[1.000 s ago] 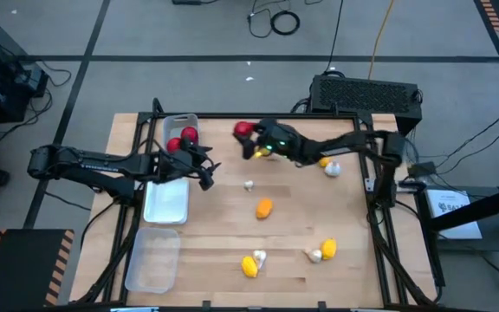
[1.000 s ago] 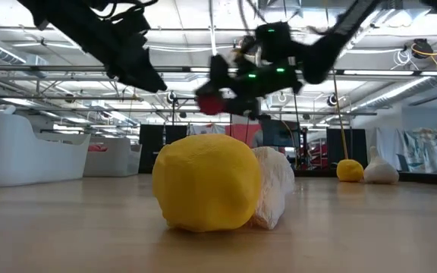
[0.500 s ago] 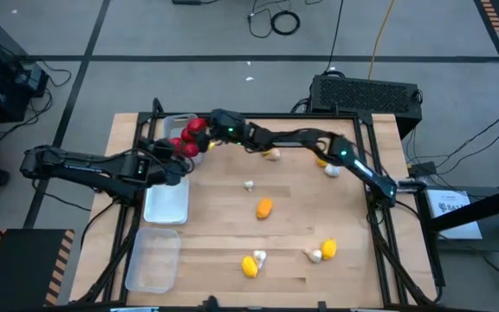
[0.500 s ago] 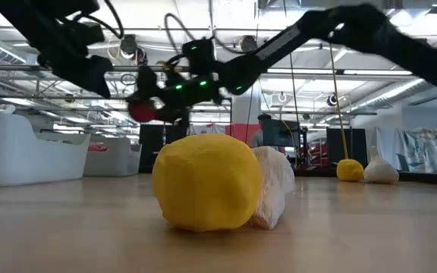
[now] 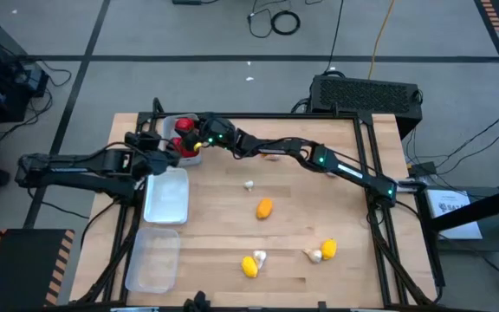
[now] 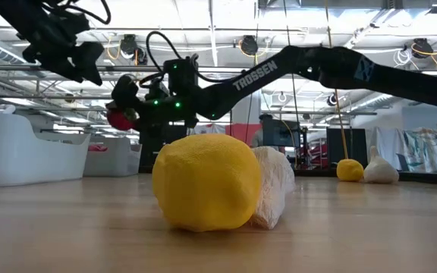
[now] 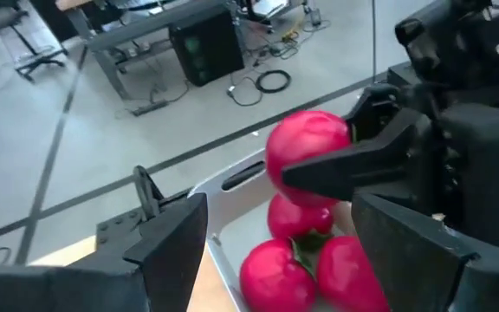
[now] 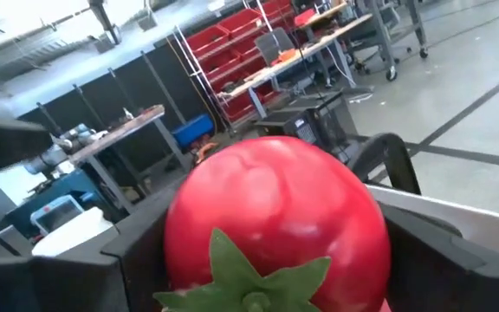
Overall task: Sort produce into baskets
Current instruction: Put the tomato into the gray bin
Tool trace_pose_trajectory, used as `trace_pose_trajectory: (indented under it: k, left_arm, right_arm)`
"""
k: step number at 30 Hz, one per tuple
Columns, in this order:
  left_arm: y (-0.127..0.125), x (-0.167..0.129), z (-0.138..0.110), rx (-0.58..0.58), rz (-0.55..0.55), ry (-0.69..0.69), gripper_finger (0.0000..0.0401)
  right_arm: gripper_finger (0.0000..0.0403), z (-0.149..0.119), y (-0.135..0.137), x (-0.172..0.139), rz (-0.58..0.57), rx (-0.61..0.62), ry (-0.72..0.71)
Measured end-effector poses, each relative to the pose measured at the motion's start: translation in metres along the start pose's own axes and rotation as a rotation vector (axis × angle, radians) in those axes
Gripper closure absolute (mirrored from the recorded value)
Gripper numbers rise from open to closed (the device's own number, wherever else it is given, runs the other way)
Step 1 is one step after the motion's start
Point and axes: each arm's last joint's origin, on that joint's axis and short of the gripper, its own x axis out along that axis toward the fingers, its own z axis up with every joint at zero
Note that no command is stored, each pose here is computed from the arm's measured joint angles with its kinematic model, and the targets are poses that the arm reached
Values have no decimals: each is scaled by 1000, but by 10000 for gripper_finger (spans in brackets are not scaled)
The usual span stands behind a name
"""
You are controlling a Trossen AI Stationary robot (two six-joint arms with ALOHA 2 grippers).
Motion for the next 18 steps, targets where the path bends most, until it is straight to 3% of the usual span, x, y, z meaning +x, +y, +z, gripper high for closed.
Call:
trace_pose_trajectory:
  k: [8,13,18]
  left_arm:
    - [-1,0,0,-17,-41,24,108]
    - [-2,-1,2,-40,-63,20,108]
    - [-3,0,2,-44,-65,18,108]
  right_arm:
    - [88,-5,-4,0,-21,-27,28]
    - [54,-5,-5,0,-87,0,-3]
    - [31,-4,-4,0,-64,-19,-4]
